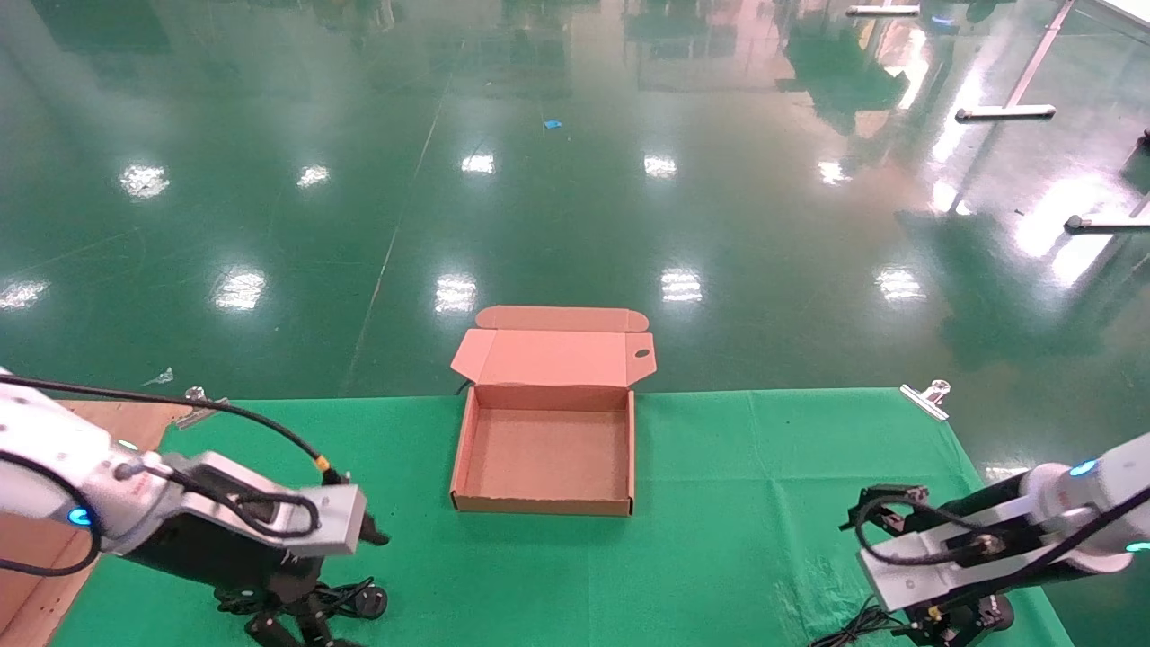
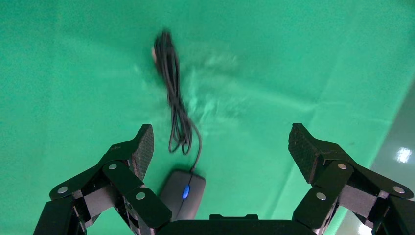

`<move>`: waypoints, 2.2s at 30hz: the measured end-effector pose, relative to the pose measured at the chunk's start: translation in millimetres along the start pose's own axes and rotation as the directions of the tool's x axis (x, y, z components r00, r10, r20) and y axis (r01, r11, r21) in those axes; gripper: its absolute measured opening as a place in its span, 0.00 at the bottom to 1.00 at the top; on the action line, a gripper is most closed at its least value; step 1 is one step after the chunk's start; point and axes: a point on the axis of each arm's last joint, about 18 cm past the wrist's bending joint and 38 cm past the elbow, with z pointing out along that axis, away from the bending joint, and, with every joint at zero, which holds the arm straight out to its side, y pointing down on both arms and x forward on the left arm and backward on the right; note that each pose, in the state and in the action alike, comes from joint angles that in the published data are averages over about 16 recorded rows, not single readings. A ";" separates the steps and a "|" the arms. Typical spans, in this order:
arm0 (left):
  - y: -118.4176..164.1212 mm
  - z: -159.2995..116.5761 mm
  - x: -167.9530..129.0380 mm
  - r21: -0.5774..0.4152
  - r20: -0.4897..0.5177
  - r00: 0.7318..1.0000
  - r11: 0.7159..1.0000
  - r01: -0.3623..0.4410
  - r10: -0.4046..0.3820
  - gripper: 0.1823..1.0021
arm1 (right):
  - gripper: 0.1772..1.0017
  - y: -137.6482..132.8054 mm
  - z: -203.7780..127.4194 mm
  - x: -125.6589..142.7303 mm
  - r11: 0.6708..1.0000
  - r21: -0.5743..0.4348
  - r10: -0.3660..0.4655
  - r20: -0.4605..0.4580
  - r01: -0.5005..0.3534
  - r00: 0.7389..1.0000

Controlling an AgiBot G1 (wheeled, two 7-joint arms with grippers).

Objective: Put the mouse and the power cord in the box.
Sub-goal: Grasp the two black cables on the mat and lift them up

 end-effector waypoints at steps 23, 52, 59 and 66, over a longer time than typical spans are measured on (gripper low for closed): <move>77.8 47.5 -21.2 -0.232 0.156 0.988 0.971 0.053 -0.017 1.00 | 1.00 3.3 82.3 -2.6 0.997 -0.042 -0.066 0.095 0.070 0.993; 102.4 56.2 -11.8 -0.286 0.168 0.985 0.955 0.083 -0.035 0.98 | 0.97 5.1 99.7 -21.8 0.997 -0.032 -0.072 0.142 0.077 0.987; 101.8 59.9 -10.6 -0.283 0.166 0.985 0.955 0.084 -0.038 0.92 | 0.89 5.7 99.2 -22.4 0.997 -0.029 -0.073 0.142 0.078 0.987; 102.1 62.7 -8.7 -0.283 0.161 0.986 0.955 0.085 -0.040 0.79 | 0.75 5.3 98.7 -22.7 0.996 -0.026 -0.075 0.145 0.080 0.987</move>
